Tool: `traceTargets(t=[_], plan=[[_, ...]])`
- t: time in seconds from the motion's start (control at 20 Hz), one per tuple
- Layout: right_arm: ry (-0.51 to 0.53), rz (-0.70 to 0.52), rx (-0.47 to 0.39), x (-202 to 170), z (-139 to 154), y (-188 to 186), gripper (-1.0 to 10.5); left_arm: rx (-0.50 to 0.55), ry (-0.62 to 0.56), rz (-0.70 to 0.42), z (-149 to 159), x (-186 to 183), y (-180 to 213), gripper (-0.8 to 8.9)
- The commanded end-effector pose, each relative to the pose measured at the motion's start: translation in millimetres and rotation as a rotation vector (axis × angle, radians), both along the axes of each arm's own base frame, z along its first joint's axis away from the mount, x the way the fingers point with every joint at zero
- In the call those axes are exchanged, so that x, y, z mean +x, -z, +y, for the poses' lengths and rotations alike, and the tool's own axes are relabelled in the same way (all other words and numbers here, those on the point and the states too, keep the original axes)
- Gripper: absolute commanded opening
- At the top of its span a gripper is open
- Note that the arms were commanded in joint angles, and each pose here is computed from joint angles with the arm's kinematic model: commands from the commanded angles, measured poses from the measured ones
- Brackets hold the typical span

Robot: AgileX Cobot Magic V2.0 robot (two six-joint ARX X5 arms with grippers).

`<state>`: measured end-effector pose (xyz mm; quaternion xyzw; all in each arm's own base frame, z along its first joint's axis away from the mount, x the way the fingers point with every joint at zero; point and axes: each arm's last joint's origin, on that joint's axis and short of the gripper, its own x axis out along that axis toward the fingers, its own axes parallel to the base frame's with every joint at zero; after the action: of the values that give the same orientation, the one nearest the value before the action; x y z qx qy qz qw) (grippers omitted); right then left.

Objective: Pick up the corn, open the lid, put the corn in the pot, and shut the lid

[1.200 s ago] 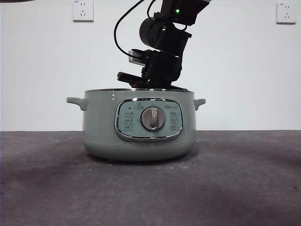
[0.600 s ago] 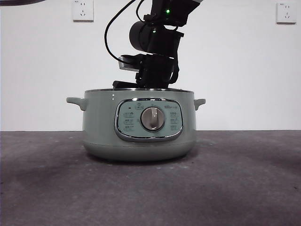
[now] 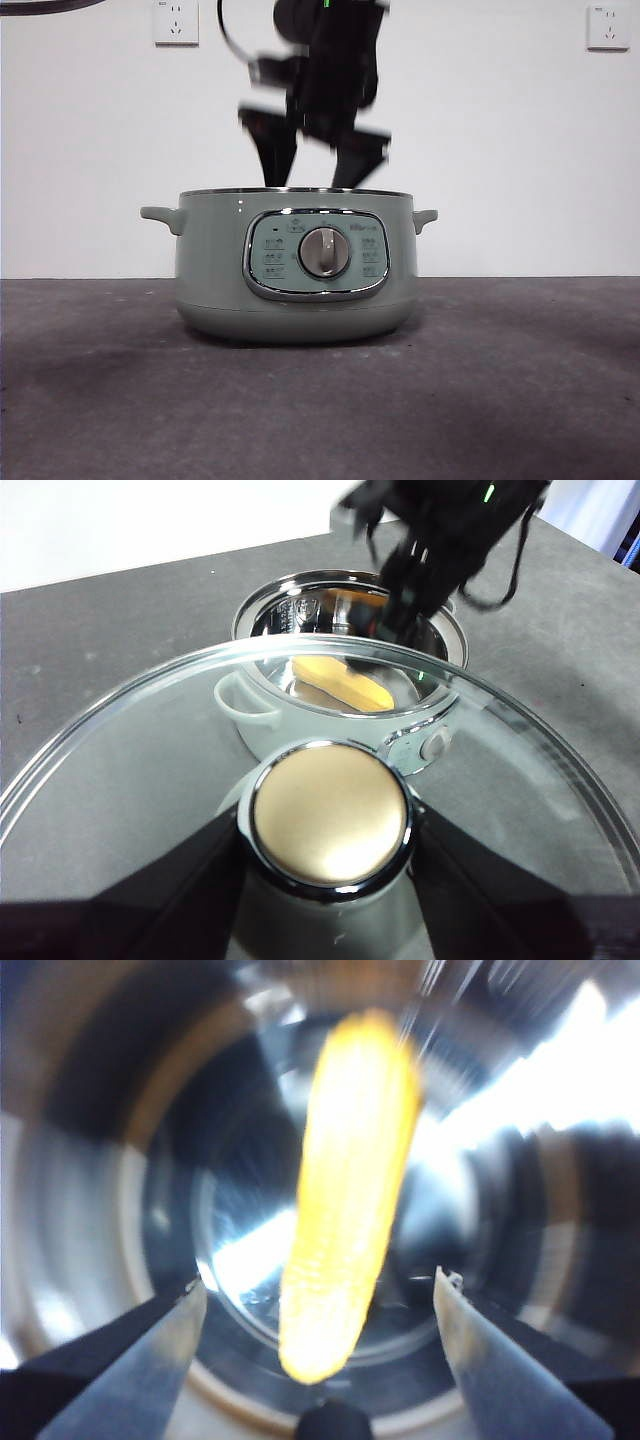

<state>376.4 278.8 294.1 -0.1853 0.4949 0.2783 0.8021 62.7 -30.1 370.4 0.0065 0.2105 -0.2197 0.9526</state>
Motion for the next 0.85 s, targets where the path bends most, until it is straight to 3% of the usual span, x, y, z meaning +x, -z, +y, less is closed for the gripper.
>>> traceTargets(t=[0.05,0.15,0.25,0.5,0.85], plan=[[0.001,-0.040,0.015,-7.5,-4.2,-38.9,3.8,-0.019,0.006,-0.083,-1.9,4.2,-10.6,-0.08],[0.033,-0.082,0.060,-19.6,-13.5,-76.6,3.8,-0.011,0.017,-0.083,-7.8,16.3,-11.6,-0.08],[0.047,-0.132,0.156,-36.0,-24.6,-111.1,3.8,-0.013,0.040,-0.085,-16.3,33.2,-12.8,-0.08],[0.050,-0.201,0.206,-83.1,-59.2,-160.6,3.8,-0.040,0.136,-0.102,-43.6,85.6,-11.7,-0.08],[0.049,-0.102,0.123,-177.0,-128.9,-148.8,3.8,-0.012,0.208,-0.098,-80.2,160.7,-19.0,-0.08]])
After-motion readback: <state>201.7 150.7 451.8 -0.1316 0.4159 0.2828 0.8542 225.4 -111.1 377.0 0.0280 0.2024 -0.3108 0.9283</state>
